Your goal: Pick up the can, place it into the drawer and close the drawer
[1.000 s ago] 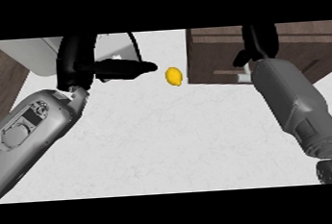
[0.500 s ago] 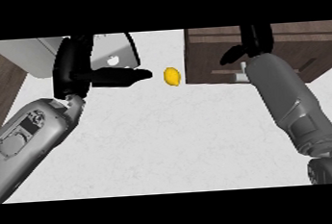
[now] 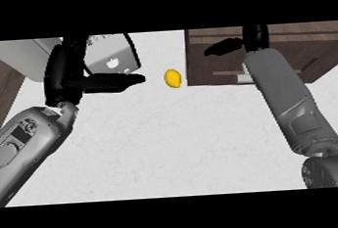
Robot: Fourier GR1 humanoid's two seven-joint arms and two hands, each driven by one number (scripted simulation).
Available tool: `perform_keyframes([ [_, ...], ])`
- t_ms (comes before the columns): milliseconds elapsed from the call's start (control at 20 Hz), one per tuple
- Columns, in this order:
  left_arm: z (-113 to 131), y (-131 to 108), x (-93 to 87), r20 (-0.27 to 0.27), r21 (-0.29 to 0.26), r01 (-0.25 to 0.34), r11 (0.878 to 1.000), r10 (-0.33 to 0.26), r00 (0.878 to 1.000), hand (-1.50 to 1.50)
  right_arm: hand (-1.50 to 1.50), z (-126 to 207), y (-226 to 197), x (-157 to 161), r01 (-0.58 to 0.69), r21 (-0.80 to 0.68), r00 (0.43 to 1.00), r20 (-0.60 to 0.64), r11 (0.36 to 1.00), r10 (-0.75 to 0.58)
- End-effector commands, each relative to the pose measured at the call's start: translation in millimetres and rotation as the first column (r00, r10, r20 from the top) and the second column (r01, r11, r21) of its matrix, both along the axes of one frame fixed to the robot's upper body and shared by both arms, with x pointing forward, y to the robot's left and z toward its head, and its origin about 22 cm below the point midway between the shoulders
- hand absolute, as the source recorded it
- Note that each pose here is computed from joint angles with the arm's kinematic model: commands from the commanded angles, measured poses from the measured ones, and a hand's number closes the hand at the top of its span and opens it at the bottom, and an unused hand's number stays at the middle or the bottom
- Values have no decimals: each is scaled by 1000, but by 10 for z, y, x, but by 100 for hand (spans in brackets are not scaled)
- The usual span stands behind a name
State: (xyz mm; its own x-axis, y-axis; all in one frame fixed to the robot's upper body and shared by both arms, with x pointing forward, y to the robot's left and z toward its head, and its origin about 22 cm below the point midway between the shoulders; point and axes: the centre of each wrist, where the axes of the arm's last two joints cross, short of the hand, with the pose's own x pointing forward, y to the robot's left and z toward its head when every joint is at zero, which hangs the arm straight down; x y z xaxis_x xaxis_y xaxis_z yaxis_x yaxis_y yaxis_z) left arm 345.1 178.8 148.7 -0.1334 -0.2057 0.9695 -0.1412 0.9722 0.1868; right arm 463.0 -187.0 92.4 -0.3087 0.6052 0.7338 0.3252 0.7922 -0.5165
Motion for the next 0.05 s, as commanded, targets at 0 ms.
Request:
perform_keyframes([
  [0, -79, 35, -27, -2, -9, -10, 1000, 10, 1000, -150, -150, 153, 125, 47, -2, 157, 1000, 30, 988, -3],
])
